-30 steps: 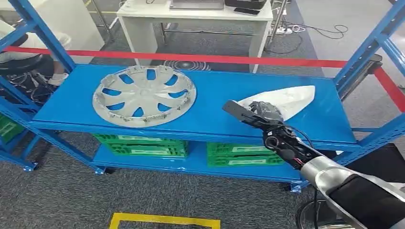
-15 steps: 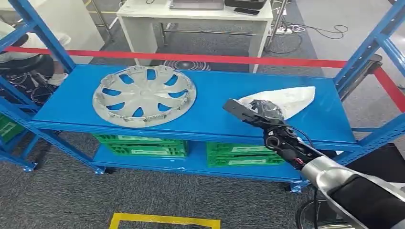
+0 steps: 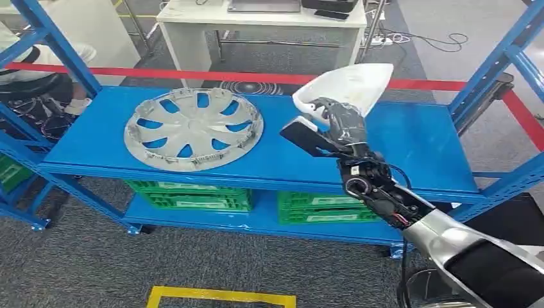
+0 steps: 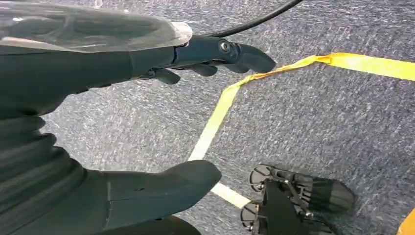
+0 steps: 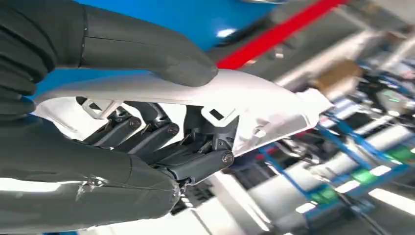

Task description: Take the parts from the cabinet and place them on the table.

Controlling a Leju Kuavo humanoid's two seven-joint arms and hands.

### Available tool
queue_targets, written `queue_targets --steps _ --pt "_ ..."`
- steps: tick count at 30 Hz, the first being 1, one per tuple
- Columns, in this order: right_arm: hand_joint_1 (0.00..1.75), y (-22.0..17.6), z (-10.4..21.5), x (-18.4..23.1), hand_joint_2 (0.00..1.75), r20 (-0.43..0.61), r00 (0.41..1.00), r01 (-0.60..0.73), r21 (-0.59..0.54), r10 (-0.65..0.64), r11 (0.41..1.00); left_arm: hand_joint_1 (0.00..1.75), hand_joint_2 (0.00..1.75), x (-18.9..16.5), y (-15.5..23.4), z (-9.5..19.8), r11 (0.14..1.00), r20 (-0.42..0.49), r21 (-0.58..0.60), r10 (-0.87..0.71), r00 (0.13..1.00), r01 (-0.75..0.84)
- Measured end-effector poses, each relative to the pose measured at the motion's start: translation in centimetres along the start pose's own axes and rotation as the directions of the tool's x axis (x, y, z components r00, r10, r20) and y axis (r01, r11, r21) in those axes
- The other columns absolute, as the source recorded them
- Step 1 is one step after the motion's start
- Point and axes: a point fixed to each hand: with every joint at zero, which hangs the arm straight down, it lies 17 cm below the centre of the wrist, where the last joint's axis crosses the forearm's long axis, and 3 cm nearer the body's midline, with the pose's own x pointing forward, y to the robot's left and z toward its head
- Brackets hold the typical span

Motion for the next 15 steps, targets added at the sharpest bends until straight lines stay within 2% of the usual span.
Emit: queue_targets --steps 4,6,10,11,15 --pt "1.75 -0.5 -0.3 3.3 1.75 0.067 0.993 0.096 0.002 -0.096 0.995 0.0 1.75 0.0 0.0 0.0 1.0 0.0 0.0 0.001 1.0 -0.001" --pt "1.75 0.0 -0.2 4.9 1.75 0.089 0.973 0.21 0.045 -0.214 0.977 0.0 1.75 0.1 0.0 0.0 1.0 0.001 0.0 0.004 1.0 -0.004" --pt "1.75 1.6 0.5 8.2 1.75 0.098 0.855 0.488 0.175 -0.509 0.855 0.0 1.75 0.3 0.1 0.0 1.0 0.002 0.001 0.013 1.0 -0.013" --pt "1.75 1.8 0.6 8.8 1.75 0.101 0.829 0.526 0.191 -0.55 0.829 0.0 1.75 0.4 0.1 0.0 1.0 0.002 0.001 0.013 1.0 -0.013" --pt "1.75 2.0 0.8 10.2 1.75 0.112 0.792 0.569 0.219 -0.6 0.793 0.0 1.75 0.4 0.1 0.0 1.0 0.002 0.002 0.013 1.0 -0.013"
